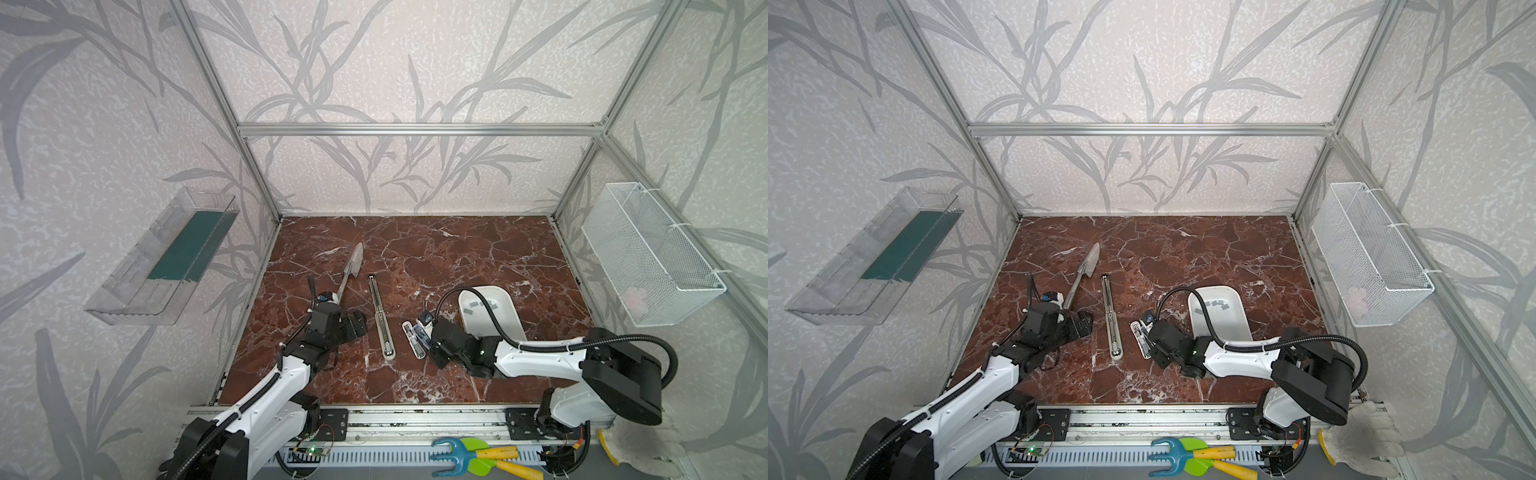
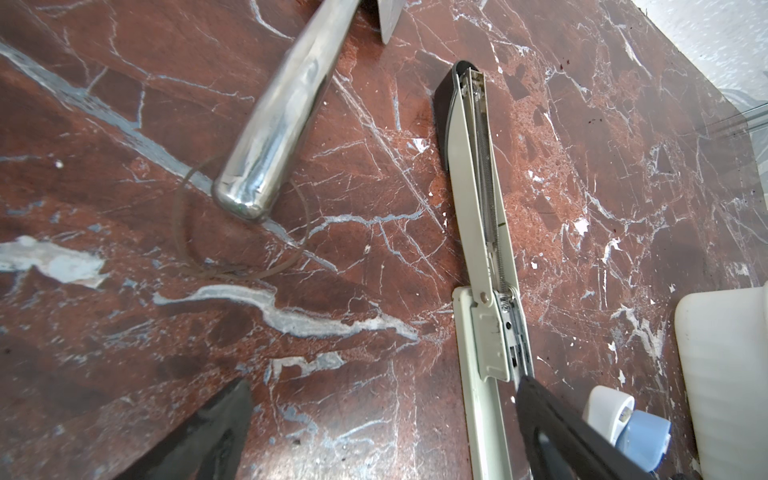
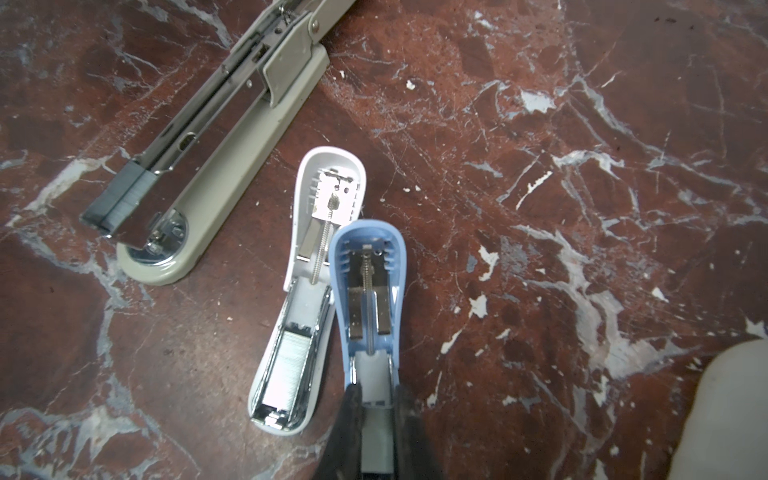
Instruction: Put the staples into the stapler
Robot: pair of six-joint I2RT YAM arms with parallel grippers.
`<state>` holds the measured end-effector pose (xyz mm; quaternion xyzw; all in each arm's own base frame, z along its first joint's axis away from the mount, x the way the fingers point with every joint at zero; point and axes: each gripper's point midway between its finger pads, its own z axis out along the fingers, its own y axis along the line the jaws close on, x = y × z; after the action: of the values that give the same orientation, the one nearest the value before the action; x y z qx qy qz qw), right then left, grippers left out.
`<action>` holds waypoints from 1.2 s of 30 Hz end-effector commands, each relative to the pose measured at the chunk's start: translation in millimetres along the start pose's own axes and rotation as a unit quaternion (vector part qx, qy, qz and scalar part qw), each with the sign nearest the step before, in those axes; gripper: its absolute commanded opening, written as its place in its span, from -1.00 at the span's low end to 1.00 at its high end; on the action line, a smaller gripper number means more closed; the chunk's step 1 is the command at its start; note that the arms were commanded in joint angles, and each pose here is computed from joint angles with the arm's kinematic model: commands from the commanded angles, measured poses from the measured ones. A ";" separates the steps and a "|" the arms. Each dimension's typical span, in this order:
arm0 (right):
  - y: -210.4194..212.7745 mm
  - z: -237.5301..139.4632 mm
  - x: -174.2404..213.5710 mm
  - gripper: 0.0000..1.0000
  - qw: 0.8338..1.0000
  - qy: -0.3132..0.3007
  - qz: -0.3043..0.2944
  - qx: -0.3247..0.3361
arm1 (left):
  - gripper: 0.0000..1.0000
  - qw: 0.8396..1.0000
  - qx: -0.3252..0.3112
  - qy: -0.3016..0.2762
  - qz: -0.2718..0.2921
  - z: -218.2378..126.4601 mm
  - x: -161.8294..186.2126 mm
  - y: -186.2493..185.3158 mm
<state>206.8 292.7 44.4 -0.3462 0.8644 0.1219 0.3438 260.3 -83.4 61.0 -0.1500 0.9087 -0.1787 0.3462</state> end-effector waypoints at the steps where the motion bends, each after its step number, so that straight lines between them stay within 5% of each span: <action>1: 0.7 -3.8 5.2 -0.90 1.000 0.003 0.006 -0.002 | 0.98 1.000 0.000 -0.010 -0.001 -0.9 -4.3 -0.3; 25: -1.6 -9.7 20.6 -0.88 0.999 0.008 0.045 0.000 | 0.98 1.000 -0.001 -0.010 -0.001 -0.7 -4.1 -0.1; 36: -2.8 -16.2 15.5 -0.47 0.999 -0.006 0.049 0.001 | 0.98 1.000 -0.001 -0.009 -0.002 -0.9 -3.8 -0.1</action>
<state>193.3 278.2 41.4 -0.3070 0.8798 0.1395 0.3350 260.2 -83.4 61.0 -0.1500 0.9087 -0.1788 0.3462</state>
